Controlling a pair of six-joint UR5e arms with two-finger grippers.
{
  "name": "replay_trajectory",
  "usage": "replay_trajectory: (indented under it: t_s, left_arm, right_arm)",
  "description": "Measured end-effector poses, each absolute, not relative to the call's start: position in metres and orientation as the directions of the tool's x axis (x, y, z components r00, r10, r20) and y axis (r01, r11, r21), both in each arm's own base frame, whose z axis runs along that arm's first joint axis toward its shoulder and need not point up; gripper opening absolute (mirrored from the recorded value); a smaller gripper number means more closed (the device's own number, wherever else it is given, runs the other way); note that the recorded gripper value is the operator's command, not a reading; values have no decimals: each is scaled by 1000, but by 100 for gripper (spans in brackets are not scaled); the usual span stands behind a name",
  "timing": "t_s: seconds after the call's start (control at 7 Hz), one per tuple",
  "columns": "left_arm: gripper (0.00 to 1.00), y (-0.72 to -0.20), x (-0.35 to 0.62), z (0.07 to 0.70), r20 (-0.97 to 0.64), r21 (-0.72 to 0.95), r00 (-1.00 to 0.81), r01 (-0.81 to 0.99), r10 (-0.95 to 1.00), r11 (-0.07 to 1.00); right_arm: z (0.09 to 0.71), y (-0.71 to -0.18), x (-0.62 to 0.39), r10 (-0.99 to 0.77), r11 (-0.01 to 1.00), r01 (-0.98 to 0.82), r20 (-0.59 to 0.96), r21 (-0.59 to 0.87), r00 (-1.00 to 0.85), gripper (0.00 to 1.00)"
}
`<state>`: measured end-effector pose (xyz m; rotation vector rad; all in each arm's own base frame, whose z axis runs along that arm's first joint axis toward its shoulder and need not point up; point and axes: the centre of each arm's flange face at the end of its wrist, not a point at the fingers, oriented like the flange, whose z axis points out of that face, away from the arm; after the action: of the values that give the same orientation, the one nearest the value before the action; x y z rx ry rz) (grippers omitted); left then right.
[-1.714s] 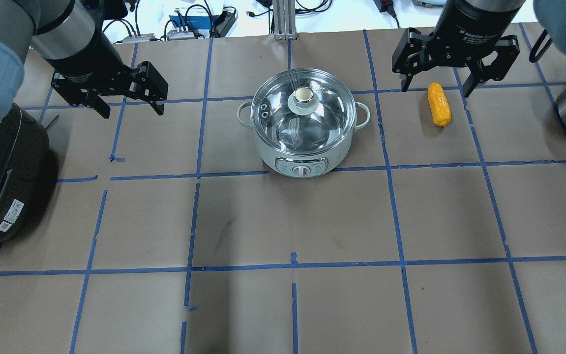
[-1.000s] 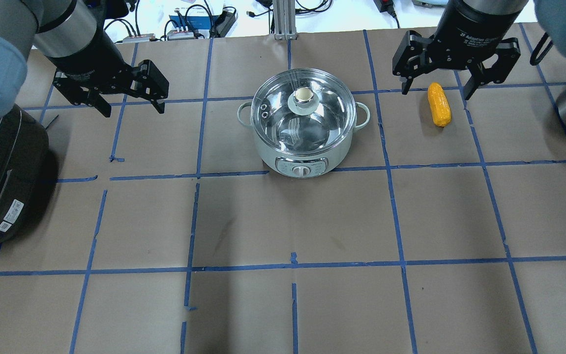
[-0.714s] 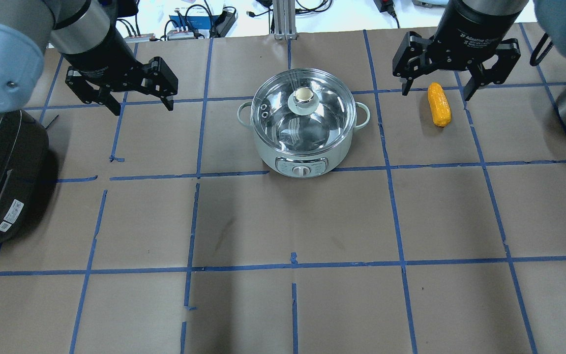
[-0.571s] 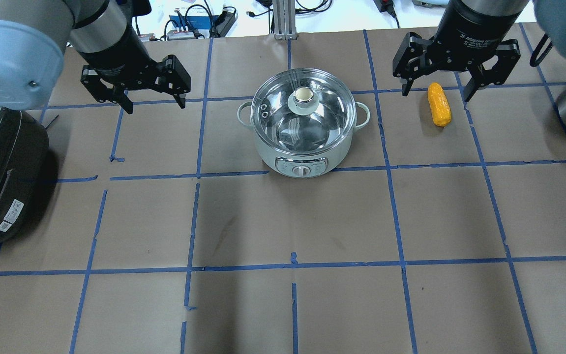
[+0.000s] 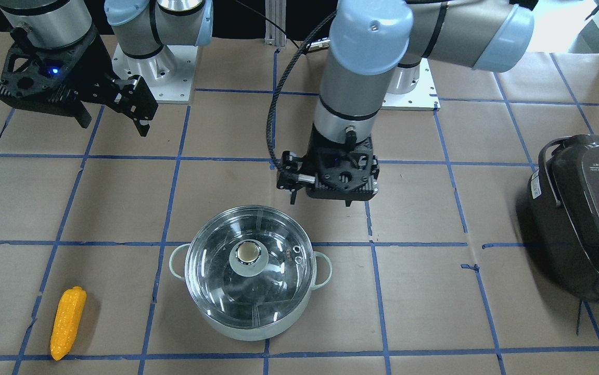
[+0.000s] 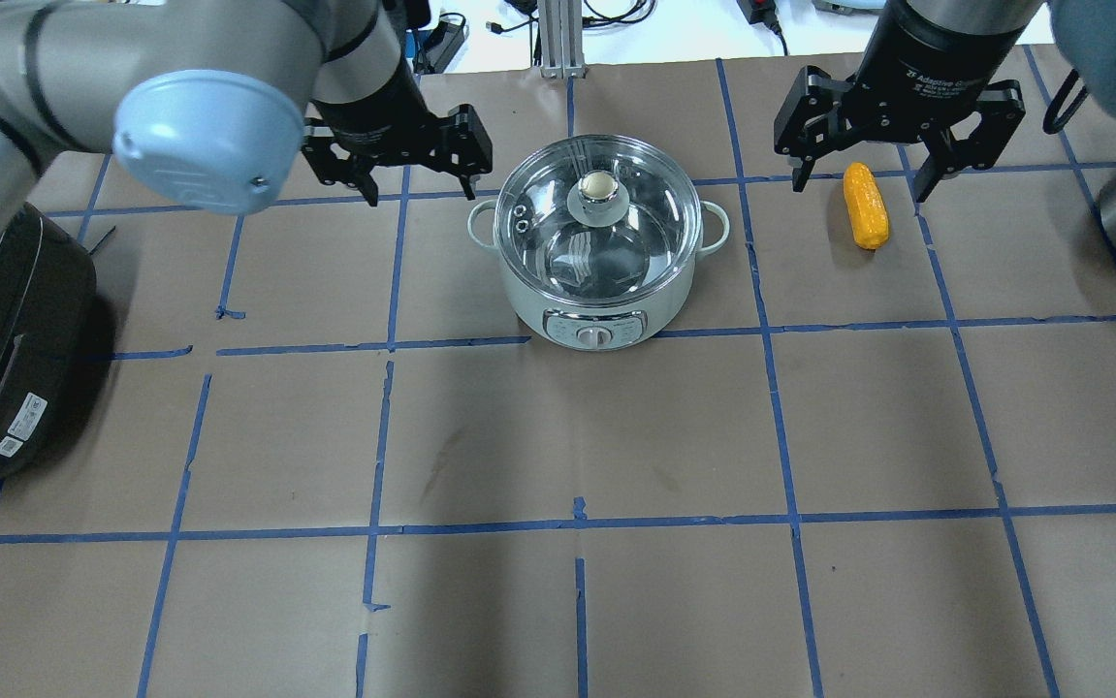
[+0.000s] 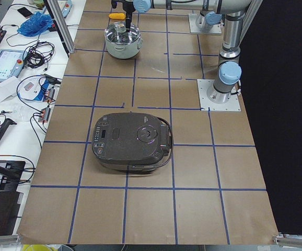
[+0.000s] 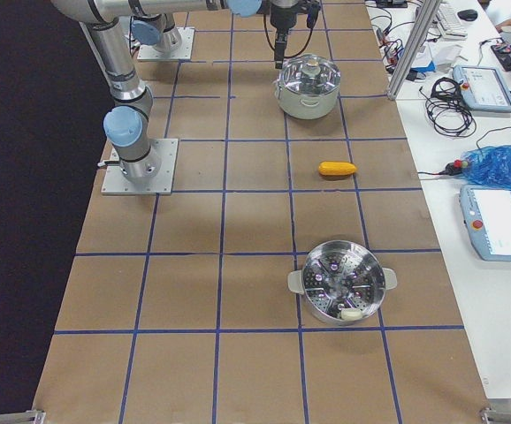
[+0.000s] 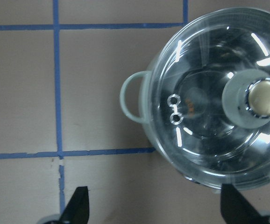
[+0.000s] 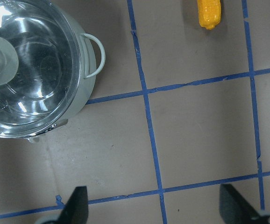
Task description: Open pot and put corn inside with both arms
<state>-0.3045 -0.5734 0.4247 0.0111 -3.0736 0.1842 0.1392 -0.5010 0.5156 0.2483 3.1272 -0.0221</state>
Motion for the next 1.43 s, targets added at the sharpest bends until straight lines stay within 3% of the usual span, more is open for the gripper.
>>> replay_trajectory:
  t_s: [0.43,1.43]
  left_arm:
    - [100,-607,-383,396,92,-138,-994,-71,-58,988]
    - [100,-627,-399,358,94,-133,-993,-81,-69,988]
  right_arm:
    - [516,-501,139,158,987,158,-6,-14,-987,100]
    - [515,-499,139,159,987,159,-5,-13,-987,100]
